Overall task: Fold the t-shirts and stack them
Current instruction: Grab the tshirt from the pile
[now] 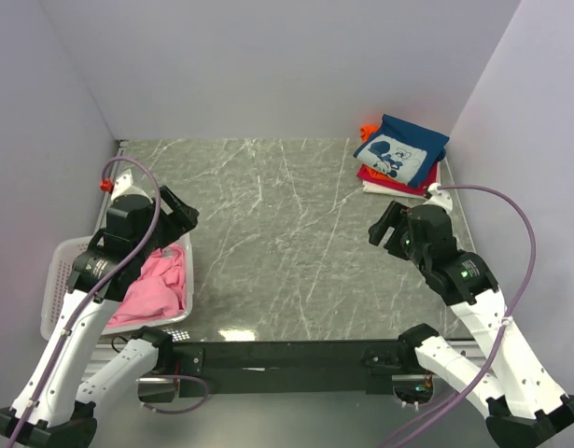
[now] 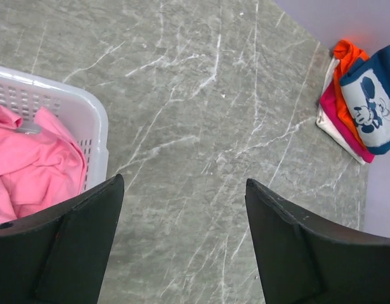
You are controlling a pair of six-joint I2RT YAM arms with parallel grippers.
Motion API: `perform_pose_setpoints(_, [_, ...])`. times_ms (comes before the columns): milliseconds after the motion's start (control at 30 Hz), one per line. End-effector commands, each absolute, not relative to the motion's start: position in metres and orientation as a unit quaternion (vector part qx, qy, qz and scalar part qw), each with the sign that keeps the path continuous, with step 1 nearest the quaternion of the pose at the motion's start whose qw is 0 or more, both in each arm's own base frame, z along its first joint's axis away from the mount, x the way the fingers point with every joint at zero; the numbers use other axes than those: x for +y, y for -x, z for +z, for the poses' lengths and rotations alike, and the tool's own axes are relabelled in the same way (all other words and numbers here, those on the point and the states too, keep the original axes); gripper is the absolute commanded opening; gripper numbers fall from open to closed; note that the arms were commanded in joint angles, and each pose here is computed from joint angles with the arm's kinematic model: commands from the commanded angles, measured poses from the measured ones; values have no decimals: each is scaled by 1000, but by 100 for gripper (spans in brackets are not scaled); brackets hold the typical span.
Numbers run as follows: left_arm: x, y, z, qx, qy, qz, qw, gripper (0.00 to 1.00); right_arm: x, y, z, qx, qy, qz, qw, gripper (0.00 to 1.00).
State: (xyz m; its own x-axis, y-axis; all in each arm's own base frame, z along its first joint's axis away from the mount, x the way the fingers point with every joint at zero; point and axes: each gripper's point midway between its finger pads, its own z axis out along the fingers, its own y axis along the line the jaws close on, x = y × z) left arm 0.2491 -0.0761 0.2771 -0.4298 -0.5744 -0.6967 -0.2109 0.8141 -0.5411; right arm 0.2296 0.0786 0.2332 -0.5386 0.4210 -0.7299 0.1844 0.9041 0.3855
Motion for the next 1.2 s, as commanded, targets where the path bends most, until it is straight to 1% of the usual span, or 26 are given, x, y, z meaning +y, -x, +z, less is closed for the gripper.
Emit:
perform_pose_setpoints(0, [-68, -248, 279, 817, 259, -177, 483, 83, 74, -229, 241, 854, -186, 132, 467, 83])
perform_pose_setpoints(100, [-55, -245, 275, 821, 269, -142, 484, 84, 73, -233, 247, 854, -180, 127, 472, 83])
perform_pose_setpoints(200, [-43, -240, 275, 816, 288, -118, 487, 87, 74, -235, 247, 856, -179, 124, 469, 83])
perform_pose_setpoints(300, [-33, -230, 267, 810, 321, -105, 479, 95, 80, -237, 245, 858, -175, 134, 464, 83])
perform_pose_setpoints(367, [-28, -221, 252, 810, 355, -95, 457, 100, 82, -237, 242, 859, -173, 136, 462, 83])
perform_pose_setpoints(533, [-22, -194, 221, 804, 423, -90, 409, 100, 86, -237, 231, 865, -170, 141, 451, 83])
perform_pose_setpoints(600, [-19, -182, 213, 787, 459, -100, 399, 99, 88, -238, 228, 867, -169, 143, 447, 83])
perform_pose_setpoints(633, [-16, -176, 200, 785, 474, -92, 388, 99, 89, -238, 227, 868, -168, 145, 444, 83])
perform_pose_setpoints(733, [-6, -160, 180, 743, 548, -94, 371, 100, 89, -240, 229, 868, -163, 142, 448, 83])
perform_pose_setpoints(800, [0, -152, 177, 729, 564, -94, 376, 99, 88, -240, 231, 866, -161, 142, 452, 83])
perform_pose_setpoints(967, [24, -144, 166, 698, 596, -42, 395, 99, 93, -241, 226, 869, -153, 148, 446, 84])
perform_pose_setpoints(1167, [26, -149, 151, 724, 587, 29, 362, 100, 98, -243, 222, 874, -149, 156, 436, 84])
